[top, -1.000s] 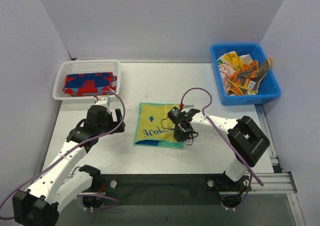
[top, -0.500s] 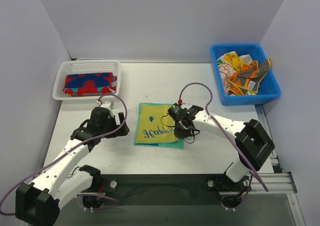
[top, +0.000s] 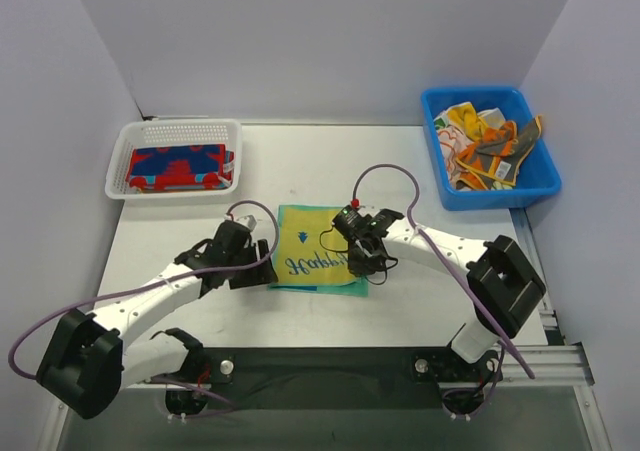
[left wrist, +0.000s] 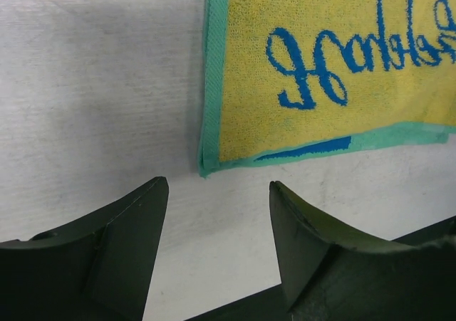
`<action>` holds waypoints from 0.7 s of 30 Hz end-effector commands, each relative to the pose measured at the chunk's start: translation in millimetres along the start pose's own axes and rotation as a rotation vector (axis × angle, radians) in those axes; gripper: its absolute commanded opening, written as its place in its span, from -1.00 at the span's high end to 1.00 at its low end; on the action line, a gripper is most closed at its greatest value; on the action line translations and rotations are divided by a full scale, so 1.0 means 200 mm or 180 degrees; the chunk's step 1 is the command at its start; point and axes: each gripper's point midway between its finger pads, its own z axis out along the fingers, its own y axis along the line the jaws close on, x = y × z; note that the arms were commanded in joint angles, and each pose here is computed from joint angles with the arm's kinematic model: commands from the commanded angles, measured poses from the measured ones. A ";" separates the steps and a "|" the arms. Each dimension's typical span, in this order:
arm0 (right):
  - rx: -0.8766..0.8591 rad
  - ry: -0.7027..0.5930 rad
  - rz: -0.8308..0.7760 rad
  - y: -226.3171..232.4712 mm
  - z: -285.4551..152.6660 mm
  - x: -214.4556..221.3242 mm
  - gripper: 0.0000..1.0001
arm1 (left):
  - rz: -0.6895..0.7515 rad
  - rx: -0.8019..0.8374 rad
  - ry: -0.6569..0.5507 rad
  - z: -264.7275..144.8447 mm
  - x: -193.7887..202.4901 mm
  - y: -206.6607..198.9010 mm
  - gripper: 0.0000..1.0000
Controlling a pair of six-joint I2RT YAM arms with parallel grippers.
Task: Fold and stack the towels
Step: Fold the towel
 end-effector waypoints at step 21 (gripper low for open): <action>-0.0128 0.0033 -0.0130 -0.02 -0.10 0.04 1.00 | -0.0037 -0.0236 -0.0028 0.19 -0.06 -0.06 0.17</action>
